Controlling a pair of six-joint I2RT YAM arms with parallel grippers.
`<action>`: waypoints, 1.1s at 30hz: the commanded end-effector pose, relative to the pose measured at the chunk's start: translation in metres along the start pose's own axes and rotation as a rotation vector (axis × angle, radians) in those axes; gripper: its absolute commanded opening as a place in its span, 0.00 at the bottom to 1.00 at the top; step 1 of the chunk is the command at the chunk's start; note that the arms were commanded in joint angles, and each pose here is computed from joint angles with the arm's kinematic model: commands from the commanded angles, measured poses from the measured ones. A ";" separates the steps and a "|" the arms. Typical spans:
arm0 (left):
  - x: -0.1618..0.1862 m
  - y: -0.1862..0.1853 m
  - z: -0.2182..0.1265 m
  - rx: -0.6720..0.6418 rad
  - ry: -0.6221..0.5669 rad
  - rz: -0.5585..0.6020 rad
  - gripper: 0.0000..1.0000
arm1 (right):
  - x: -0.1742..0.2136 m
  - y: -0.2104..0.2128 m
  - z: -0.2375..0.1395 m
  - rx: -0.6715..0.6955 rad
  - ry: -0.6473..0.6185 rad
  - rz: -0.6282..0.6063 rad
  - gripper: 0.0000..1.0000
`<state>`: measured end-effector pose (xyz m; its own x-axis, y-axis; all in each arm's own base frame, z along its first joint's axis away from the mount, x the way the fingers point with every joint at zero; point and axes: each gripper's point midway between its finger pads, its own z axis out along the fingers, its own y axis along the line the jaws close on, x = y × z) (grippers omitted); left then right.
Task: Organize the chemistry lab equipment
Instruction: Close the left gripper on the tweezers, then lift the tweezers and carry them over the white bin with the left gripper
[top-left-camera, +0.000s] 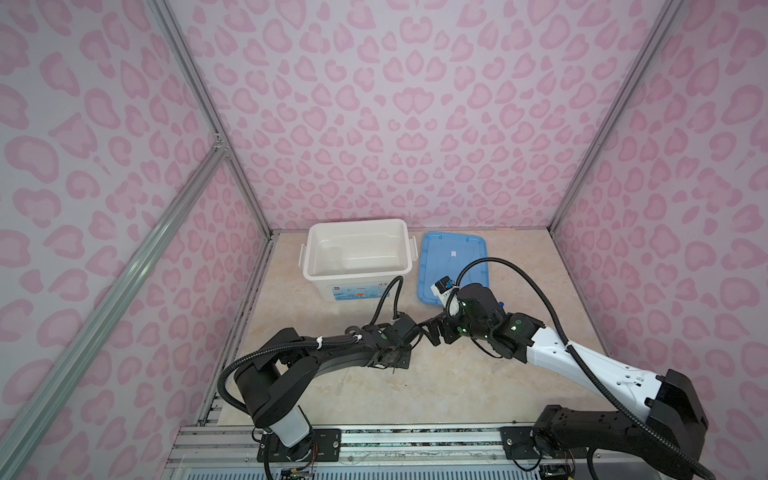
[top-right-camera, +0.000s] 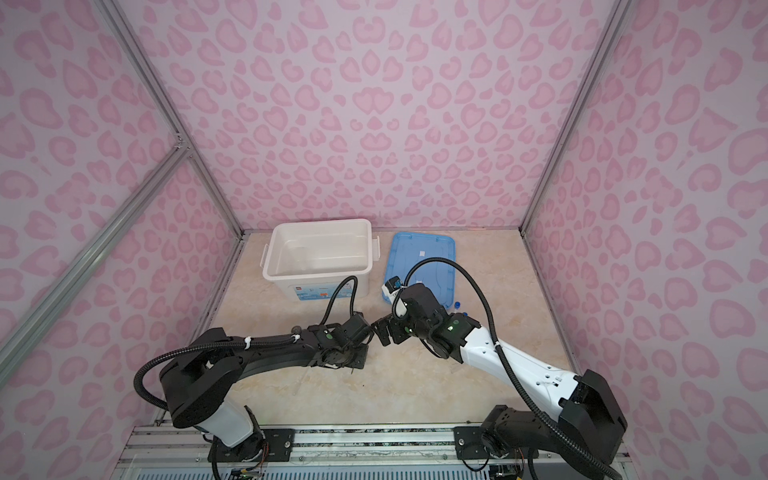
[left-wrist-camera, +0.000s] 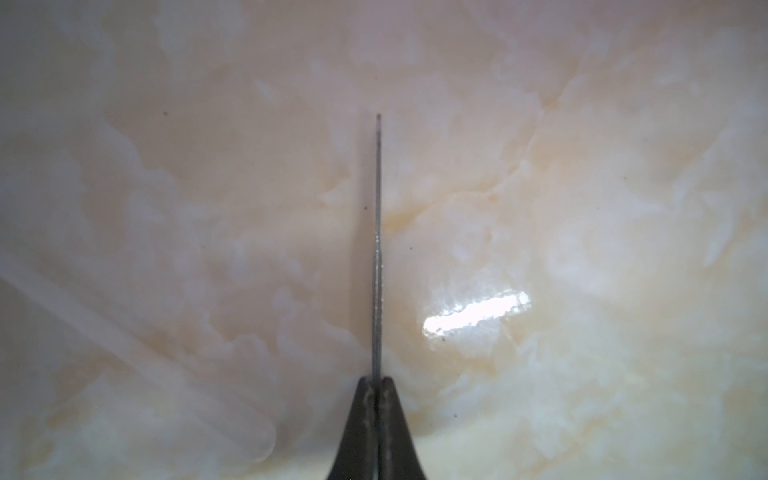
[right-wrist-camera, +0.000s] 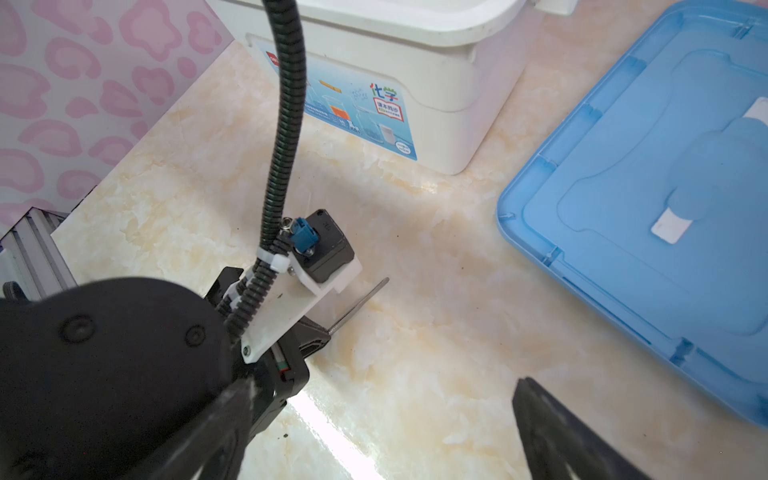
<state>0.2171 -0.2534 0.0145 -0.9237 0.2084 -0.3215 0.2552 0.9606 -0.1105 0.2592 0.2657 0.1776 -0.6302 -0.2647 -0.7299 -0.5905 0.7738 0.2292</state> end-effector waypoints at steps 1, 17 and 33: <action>0.019 0.002 -0.006 0.006 0.090 -0.015 0.03 | -0.007 -0.009 -0.006 0.048 -0.042 0.001 0.99; -0.099 -0.015 -0.154 0.259 -0.200 -0.040 0.03 | -0.091 -0.014 -0.074 0.162 -0.442 -0.089 0.99; -0.251 0.066 -0.212 0.186 -0.429 -0.275 0.03 | -0.188 0.023 -0.026 0.025 -0.426 -0.112 0.99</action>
<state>0.3950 -0.2088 0.2964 -0.7617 -0.1806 -0.6223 0.1366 0.8940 -0.4268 0.3451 0.3077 0.3423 -0.2730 -0.0801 -0.9587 -0.6093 0.7855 0.1079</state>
